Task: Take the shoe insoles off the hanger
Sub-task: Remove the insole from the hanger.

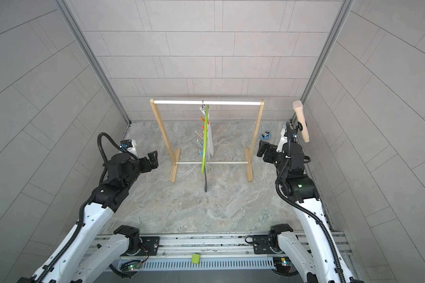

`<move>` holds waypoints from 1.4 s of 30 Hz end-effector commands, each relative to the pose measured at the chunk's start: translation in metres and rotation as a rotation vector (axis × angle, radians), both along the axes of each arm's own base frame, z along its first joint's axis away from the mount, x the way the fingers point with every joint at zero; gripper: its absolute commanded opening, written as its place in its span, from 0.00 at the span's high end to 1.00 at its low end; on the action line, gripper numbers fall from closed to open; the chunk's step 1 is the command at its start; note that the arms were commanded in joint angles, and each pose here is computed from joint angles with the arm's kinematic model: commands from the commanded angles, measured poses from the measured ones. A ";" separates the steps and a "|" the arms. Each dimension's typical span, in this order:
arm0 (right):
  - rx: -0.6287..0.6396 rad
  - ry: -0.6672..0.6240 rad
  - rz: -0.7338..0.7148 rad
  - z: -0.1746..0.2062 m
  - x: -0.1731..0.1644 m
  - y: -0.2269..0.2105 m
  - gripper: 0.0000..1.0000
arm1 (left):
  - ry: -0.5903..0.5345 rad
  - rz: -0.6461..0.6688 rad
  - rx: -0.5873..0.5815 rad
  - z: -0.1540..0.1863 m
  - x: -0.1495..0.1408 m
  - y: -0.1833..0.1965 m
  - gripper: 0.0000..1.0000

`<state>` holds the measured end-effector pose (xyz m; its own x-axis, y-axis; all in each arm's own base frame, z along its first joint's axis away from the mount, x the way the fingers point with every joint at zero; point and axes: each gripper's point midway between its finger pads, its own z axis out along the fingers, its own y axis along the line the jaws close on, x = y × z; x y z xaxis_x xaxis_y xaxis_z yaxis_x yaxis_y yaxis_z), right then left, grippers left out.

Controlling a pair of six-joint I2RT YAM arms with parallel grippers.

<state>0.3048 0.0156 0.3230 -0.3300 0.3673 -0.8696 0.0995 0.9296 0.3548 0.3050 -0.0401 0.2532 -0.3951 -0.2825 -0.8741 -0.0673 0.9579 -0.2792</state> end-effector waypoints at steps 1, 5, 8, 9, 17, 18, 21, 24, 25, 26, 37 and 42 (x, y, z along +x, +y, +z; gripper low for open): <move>0.121 0.074 0.113 0.002 -0.015 0.025 0.15 | 0.097 -0.022 -0.096 -0.008 -0.015 -0.008 0.00; 0.210 0.088 0.250 0.013 -0.029 0.053 0.24 | 0.093 -0.182 -0.192 -0.003 -0.030 -0.040 0.00; 0.258 0.091 0.286 0.014 -0.041 0.068 0.25 | 0.058 -0.194 -0.149 0.001 -0.045 -0.047 0.00; 0.264 0.094 0.298 0.013 -0.043 0.074 0.25 | 0.042 -0.197 -0.135 0.002 -0.049 -0.049 0.00; 0.205 0.206 0.403 -0.018 -0.057 0.141 0.31 | 0.011 -0.264 -0.064 -0.013 -0.075 -0.079 0.00; 0.207 0.221 0.405 -0.022 -0.055 0.148 0.32 | 0.007 -0.283 -0.051 -0.015 -0.075 -0.086 0.00; 0.224 0.234 0.414 -0.026 -0.049 0.161 0.32 | -0.004 -0.346 0.027 -0.025 -0.074 -0.108 0.01; 0.214 0.271 0.414 -0.033 -0.044 0.170 0.32 | -0.027 -0.372 0.114 -0.025 -0.068 -0.120 0.01; 0.203 0.286 0.409 -0.036 -0.042 0.171 0.32 | -0.042 -0.363 0.121 -0.021 -0.064 -0.121 0.01; 0.191 0.294 0.404 -0.037 -0.040 0.171 0.32 | -0.054 -0.351 0.124 -0.018 -0.062 -0.121 0.01; 0.082 0.188 0.148 -0.024 -0.032 0.104 0.00 | -0.297 -0.269 0.074 0.025 -0.057 -0.104 0.00; 0.127 0.177 0.156 -0.016 -0.034 0.095 0.02 | -0.206 -0.450 0.146 -0.004 -0.065 -0.133 0.06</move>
